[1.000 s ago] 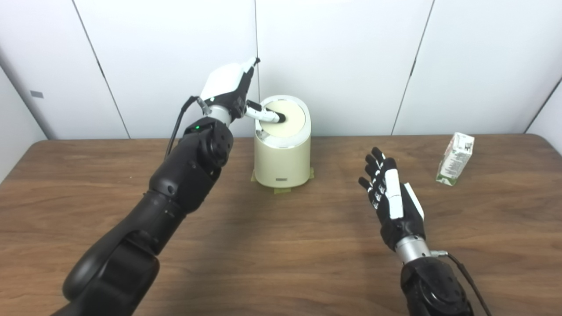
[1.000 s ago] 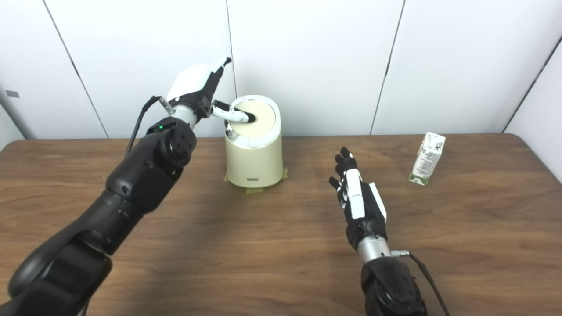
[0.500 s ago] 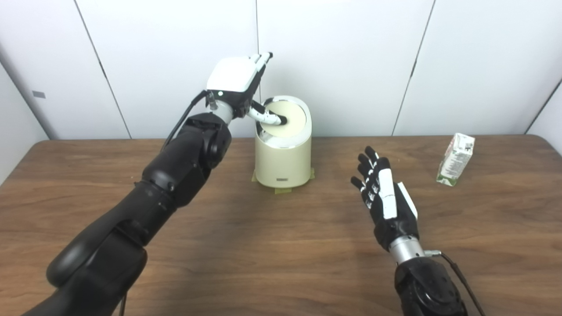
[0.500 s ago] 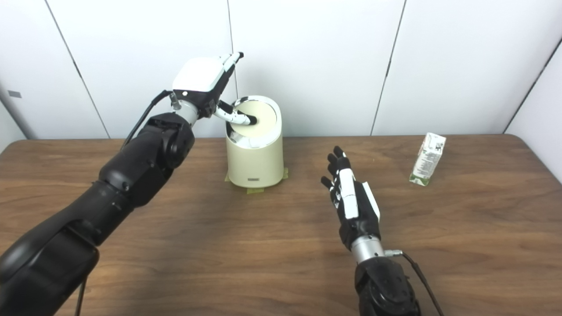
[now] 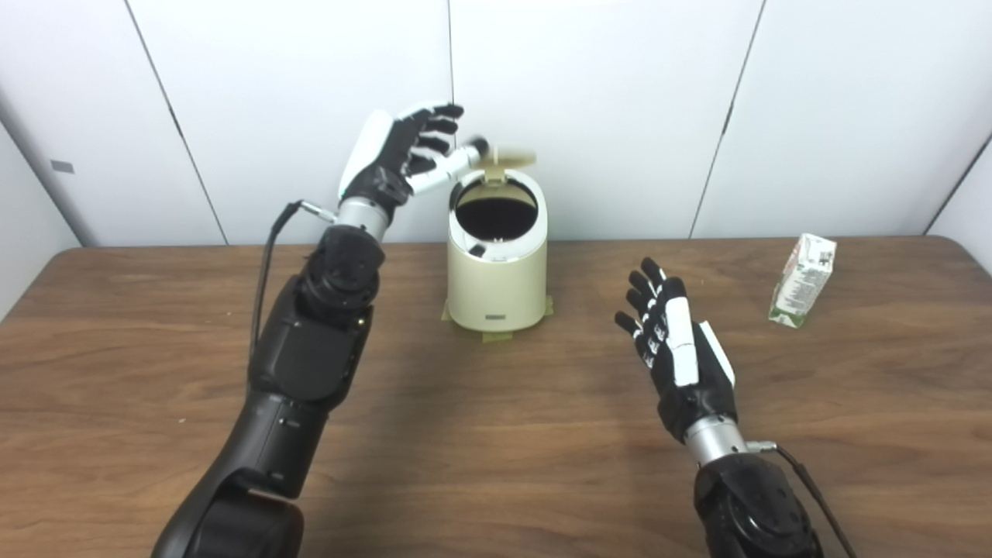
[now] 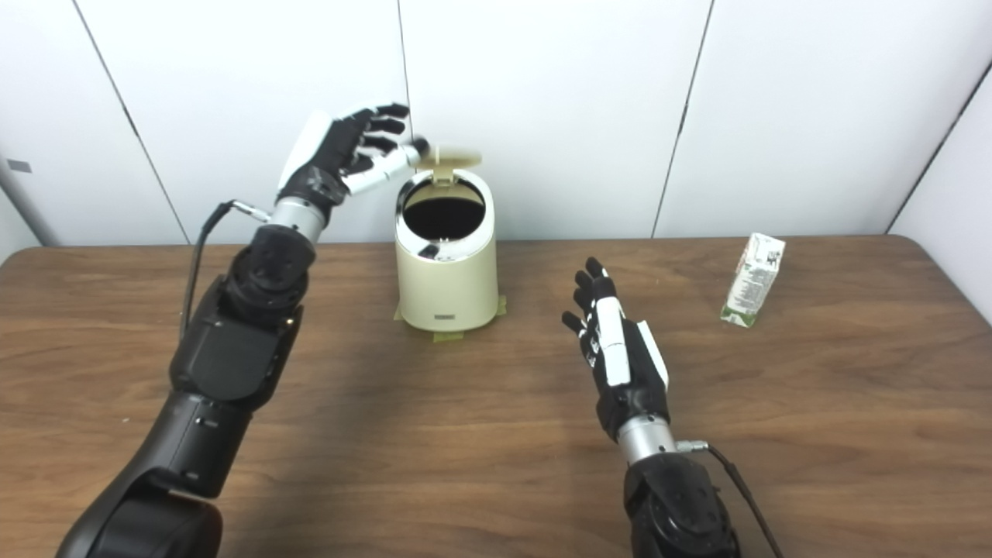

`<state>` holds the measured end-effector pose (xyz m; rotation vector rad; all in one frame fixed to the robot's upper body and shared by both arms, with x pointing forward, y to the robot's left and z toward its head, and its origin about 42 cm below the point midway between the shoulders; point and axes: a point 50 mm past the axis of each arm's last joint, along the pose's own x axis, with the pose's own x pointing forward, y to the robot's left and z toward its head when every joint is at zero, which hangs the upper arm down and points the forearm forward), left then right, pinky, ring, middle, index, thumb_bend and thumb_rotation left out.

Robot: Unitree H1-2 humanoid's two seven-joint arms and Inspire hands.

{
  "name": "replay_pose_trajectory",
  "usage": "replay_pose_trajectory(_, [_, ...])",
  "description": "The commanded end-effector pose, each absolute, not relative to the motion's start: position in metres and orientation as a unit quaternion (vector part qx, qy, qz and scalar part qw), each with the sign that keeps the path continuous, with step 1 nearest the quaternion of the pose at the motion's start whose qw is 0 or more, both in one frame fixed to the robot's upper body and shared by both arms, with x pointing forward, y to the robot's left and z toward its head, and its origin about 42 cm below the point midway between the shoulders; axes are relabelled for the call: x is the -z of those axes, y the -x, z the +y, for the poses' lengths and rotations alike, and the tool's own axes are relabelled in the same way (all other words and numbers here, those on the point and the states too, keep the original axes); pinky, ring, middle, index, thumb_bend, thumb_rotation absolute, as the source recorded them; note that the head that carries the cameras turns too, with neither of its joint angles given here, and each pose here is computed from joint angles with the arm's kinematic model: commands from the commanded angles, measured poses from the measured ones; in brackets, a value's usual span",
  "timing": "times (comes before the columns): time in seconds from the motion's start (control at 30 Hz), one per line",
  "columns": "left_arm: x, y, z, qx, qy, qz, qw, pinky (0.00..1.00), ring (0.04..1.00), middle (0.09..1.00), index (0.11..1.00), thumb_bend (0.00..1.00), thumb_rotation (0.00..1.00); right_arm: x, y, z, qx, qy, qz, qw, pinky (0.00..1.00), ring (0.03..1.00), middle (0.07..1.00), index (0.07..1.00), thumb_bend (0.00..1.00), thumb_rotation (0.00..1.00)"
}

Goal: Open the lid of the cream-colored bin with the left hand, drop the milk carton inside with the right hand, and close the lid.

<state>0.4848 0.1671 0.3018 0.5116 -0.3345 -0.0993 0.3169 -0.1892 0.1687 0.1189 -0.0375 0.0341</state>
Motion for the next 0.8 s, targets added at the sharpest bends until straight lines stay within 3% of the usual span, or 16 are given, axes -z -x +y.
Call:
replay_pose_trajectory(0.0, [-0.324,-0.477,0.175,0.040,-0.262,-0.218,0.939,0.63,0.710,0.747,0.795,0.53,0.44,-0.195,-0.327,-0.186,-0.024,-0.063,-0.071,0.995,0.91,0.974,0.965,0.962,0.70,1.00])
replay_pose_trajectory(0.1, [-0.307,-0.463,0.191,0.039,-0.272,-0.215,0.937,0.63,0.720,0.768,0.785,0.54,0.42,-0.195,-0.327,-0.189,-0.026,-0.059,-0.079,0.995,0.91,0.974,0.963,0.946,0.72,1.00])
replay_pose_trajectory(0.23, [-0.287,-0.448,0.207,0.031,-0.265,-0.195,0.944,0.68,0.743,0.769,0.787,0.50,0.52,-0.196,-0.328,-0.191,-0.023,-0.056,-0.076,0.995,0.88,0.964,0.954,0.933,0.69,1.00])
replay_pose_trajectory(0.33, [-0.268,-0.433,0.219,0.034,-0.253,-0.176,0.951,0.72,0.764,0.784,0.801,0.49,0.53,-0.199,-0.328,-0.192,-0.021,-0.064,-0.072,0.995,0.87,0.953,0.945,0.919,0.66,0.86])
replay_pose_trajectory(0.5, [-0.231,-0.404,0.231,0.037,-0.220,-0.133,0.966,0.78,0.812,0.851,0.871,0.48,0.69,-0.202,-0.329,-0.194,-0.017,-0.065,-0.071,0.995,0.85,0.931,0.930,0.890,0.61,0.63])
replay_pose_trajectory(0.57, [-0.222,-0.389,0.231,0.051,-0.203,-0.105,0.972,0.83,0.854,0.889,0.913,0.45,0.79,-0.203,-0.330,-0.196,-0.013,-0.052,-0.074,0.996,0.84,0.920,0.923,0.884,0.59,0.58])
replay_pose_trajectory(0.6, [-0.217,-0.381,0.231,0.059,-0.199,-0.095,0.974,0.87,0.883,0.915,0.947,0.45,0.89,-0.204,-0.330,-0.197,-0.012,-0.047,-0.075,0.996,0.82,0.905,0.919,0.887,0.59,0.49])
replay_pose_trajectory(0.73, [-0.207,-0.363,0.227,0.071,-0.188,-0.077,0.977,0.91,0.915,0.947,0.972,0.48,0.99,-0.208,-0.330,-0.205,-0.005,-0.016,-0.080,0.997,0.80,0.911,0.940,0.884,0.69,0.22])
replay_pose_trajectory(0.77, [-0.205,-0.360,0.226,0.073,-0.182,-0.074,0.978,0.91,0.921,0.949,0.974,0.49,1.00,-0.210,-0.329,-0.211,0.005,-0.002,-0.083,0.997,0.81,0.908,0.939,0.881,0.70,0.20])
